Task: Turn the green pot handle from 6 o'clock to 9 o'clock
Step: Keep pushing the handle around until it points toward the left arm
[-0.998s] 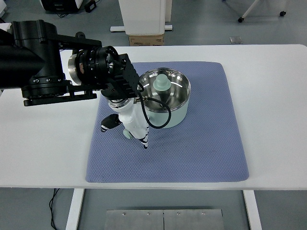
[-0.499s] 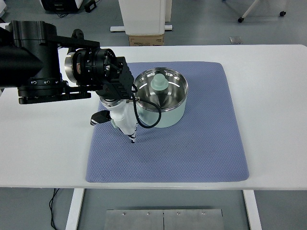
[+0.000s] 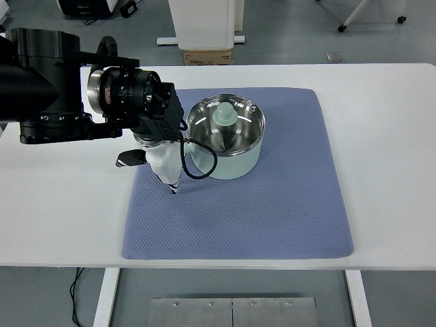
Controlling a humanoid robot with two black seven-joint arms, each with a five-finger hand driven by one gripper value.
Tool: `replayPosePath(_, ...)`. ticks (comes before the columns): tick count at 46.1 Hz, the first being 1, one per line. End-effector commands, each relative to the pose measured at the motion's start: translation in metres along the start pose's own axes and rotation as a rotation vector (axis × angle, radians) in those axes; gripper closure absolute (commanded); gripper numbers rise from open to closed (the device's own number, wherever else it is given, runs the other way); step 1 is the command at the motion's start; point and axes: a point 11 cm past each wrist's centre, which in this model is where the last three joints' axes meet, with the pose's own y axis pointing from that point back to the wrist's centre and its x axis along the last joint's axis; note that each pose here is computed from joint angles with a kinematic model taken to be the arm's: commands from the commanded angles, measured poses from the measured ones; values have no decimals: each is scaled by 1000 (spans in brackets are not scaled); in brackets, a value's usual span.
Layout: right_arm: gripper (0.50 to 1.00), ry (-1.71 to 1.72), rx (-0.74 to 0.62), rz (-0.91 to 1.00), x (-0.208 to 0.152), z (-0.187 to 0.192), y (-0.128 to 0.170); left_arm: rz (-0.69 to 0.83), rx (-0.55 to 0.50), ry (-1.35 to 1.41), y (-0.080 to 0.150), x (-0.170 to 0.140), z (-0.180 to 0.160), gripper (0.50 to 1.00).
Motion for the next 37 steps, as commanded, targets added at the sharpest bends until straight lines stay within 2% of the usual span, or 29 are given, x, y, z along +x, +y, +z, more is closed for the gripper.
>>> replayPosePath(1,500,0,0,0,0,0,0,-14,10,-9,1,-1,-1,500)
replayPosePath(37,500,0,0,0,0,0,0,-105,20,-23,-2,-21,-3,500)
